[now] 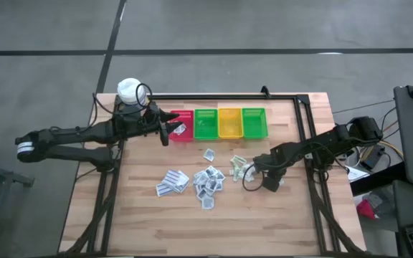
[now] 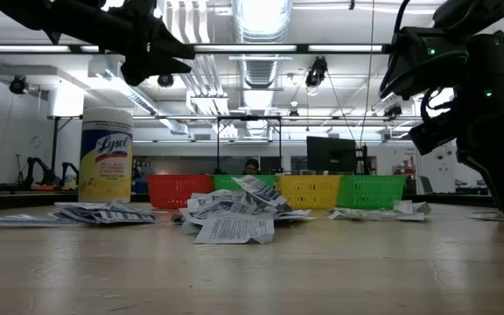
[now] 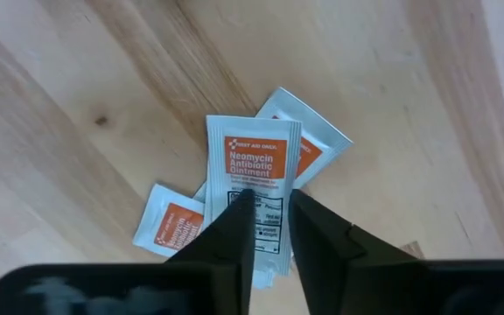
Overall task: Pick & Place First Aid Supplies
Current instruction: Put the ointment pack into the red bin
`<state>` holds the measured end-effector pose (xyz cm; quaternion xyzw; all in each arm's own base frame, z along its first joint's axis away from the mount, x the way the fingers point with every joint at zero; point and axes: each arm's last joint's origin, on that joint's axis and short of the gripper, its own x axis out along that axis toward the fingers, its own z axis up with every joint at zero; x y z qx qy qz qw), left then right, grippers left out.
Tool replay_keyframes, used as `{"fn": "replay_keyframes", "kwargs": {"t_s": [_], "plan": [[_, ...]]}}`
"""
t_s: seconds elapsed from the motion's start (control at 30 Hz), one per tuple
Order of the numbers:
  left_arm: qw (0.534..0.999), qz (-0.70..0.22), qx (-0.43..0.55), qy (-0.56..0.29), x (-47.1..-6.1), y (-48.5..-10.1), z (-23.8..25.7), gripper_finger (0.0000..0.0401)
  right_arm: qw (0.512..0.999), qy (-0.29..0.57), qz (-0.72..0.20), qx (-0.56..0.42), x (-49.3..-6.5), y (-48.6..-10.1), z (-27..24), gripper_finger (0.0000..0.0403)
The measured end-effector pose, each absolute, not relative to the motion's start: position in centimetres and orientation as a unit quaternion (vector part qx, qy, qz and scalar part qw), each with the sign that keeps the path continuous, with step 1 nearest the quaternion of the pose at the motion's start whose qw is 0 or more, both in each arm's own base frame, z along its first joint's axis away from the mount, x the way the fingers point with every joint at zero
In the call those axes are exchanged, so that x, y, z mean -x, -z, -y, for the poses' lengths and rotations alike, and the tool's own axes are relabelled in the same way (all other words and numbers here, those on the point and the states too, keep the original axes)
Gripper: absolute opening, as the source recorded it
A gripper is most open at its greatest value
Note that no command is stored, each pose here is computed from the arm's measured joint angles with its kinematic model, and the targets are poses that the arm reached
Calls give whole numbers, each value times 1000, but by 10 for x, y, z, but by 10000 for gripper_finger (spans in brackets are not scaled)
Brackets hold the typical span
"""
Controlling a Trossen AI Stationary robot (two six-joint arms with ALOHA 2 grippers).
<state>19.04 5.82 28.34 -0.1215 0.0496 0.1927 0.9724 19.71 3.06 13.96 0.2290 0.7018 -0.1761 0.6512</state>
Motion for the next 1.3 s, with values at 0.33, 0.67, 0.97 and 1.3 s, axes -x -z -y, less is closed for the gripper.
{"fn": "replay_keyframes", "kwargs": {"t_s": [0.33, 0.67, 0.97, 1.3], "plan": [[972, -49, 122, -193, -190, -283, -58, 176, 650, 175, -703, -231, -196, -141, -31, 9], [973, -46, 122, -192, -191, -284, -58, 176, 647, 172, -705, -235, -187, -168, -30, 8], [974, -46, 124, -184, -191, -284, -58, 177, 752, 111, -590, -273, -173, -222, -28, 8], [975, -46, 123, -179, -191, -284, -58, 177, 921, -54, -244, -297, -177, -278, -27, 8]]}}
